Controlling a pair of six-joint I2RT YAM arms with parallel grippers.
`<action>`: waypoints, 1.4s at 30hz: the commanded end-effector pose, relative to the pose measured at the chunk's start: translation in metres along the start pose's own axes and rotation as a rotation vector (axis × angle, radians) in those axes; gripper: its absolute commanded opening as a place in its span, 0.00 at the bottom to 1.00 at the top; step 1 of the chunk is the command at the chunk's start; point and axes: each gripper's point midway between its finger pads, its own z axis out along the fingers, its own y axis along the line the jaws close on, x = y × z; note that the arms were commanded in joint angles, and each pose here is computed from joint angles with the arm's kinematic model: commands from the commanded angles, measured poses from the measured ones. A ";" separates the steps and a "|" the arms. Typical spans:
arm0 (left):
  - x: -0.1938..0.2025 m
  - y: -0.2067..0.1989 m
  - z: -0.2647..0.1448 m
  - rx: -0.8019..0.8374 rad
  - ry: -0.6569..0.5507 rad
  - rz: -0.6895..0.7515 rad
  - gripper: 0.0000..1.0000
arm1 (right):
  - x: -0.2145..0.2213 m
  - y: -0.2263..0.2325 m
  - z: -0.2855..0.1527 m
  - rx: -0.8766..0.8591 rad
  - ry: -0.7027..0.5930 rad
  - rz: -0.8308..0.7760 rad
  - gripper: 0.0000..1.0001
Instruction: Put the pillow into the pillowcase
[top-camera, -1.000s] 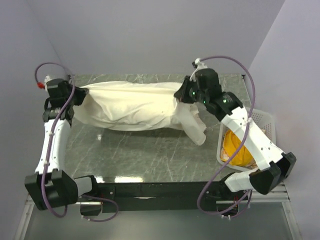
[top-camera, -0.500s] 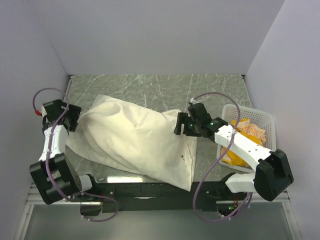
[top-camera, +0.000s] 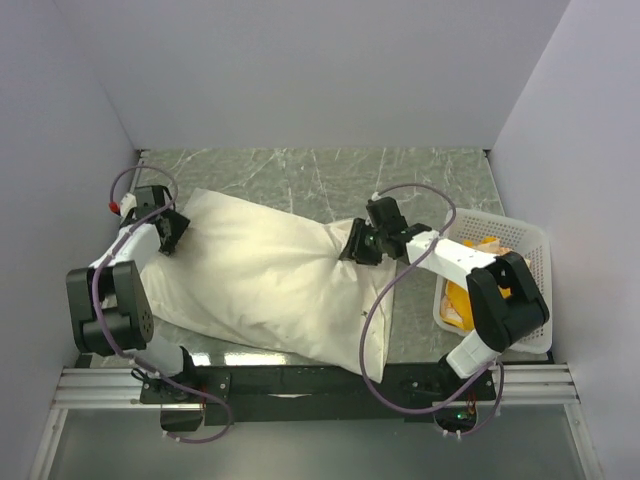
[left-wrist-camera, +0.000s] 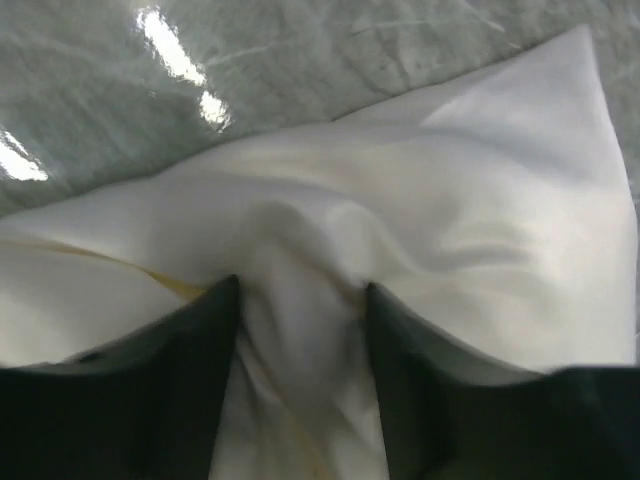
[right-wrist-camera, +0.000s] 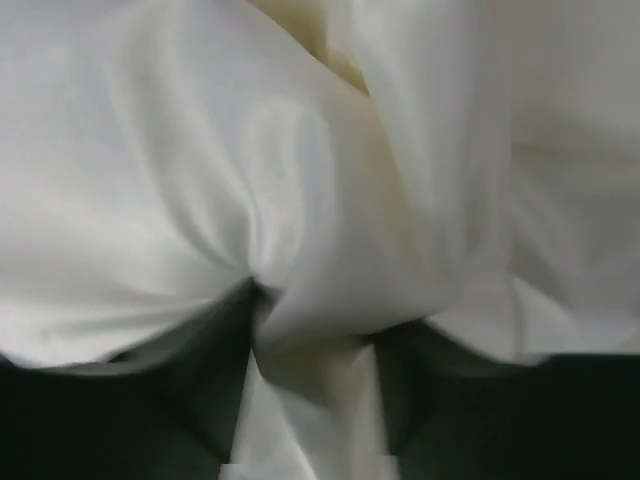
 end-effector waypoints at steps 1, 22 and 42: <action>0.014 -0.014 0.009 0.071 0.066 0.016 0.24 | -0.052 0.045 -0.022 -0.079 -0.109 -0.021 0.09; -0.026 -0.061 -0.046 0.369 0.045 -0.058 0.90 | -0.124 0.024 -0.096 0.023 -0.311 -0.039 0.75; -0.023 -0.035 0.052 0.179 0.020 -0.195 0.77 | -0.017 0.010 -0.040 0.080 -0.190 -0.121 0.83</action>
